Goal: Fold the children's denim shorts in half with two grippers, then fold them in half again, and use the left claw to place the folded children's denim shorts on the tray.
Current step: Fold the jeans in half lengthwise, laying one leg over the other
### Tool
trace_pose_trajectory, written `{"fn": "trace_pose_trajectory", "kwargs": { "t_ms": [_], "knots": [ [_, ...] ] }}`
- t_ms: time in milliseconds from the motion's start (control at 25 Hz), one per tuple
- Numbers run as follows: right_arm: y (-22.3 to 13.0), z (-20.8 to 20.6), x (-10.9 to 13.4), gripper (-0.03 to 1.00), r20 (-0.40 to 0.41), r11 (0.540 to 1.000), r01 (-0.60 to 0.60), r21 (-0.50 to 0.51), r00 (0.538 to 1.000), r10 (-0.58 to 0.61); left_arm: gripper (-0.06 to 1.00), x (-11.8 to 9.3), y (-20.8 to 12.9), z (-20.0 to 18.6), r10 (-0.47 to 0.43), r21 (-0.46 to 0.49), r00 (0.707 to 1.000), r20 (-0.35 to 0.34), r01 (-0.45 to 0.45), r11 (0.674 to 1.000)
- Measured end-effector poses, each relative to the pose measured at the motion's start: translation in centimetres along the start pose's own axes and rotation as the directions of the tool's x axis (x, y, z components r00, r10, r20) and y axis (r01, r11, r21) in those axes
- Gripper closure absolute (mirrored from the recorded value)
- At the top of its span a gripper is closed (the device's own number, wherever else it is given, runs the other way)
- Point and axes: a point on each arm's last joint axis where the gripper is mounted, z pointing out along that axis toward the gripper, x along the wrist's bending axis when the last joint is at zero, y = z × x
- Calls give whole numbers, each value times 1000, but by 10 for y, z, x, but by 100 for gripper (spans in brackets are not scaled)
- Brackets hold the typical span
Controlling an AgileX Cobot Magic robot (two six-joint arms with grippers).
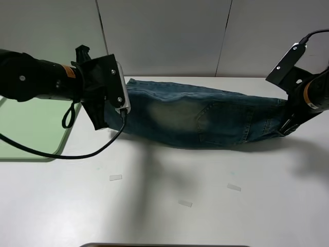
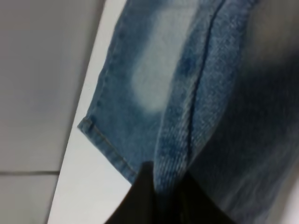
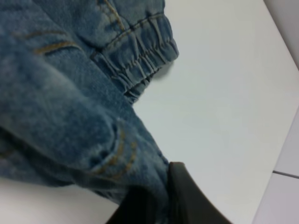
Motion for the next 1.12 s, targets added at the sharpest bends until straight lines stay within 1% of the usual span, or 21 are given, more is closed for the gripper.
{"fn": "trace_pose_trajectory", "kwargs": {
  "t_ms": [120,160,280,320,360,440,480,520,600,720,800,880,1000,1120],
  "knots": [
    [-2,7,-2,97,2,999,-37,14,999,37,92,1,1,14,36,-18,999,-39,-36,999],
    [-3,9,-3,97,3,998,-62,22,998,62,92,4,1,18,42,-30,997,-67,-44,999],
    [-6,16,-13,97,17,982,-185,33,983,185,92,14,-1,30,33,-38,991,-133,-39,999],
    [-6,17,-16,97,18,975,-219,23,976,219,92,16,-4,35,27,-34,989,-145,-32,999],
    [-6,17,-16,97,18,975,-219,23,976,219,92,19,-7,38,21,-25,988,-153,-25,999],
    [-4,19,-24,97,17,964,-265,-2,964,265,92,21,-12,42,18,-15,987,-157,-20,1000],
    [-2,19,-27,97,13,961,-277,-19,961,278,92,22,-16,45,14,-6,987,-161,-15,1000],
    [3,19,-33,97,-5,953,-296,-65,955,296,92,24,-26,50,6,17,986,-169,-3,1000],
    [8,19,-39,97,-27,943,-310,-117,951,309,92,27,-35,53,3,31,983,-182,3,1000],
    [13,20,-48,97,-58,925,-335,-180,942,330,92,36,-43,53,7,31,972,-235,1,1000],
    [17,22,-52,97,-72,911,-360,-201,933,353,92,43,-45,53,16,21,963,-270,-11,1000],
    [18,24,-53,97,-78,907,-371,-201,929,363,92,48,-43,53,18,12,957,-289,-15,1000],
    [18,31,-53,97,-88,899,-395,-190,919,385,92,51,-41,54,20,6,954,-299,-19,1000],
    [18,35,-51,97,-94,902,-391,-180,920,380,92,54,-40,56,22,3,951,-307,-22,1000]
  ]
}}
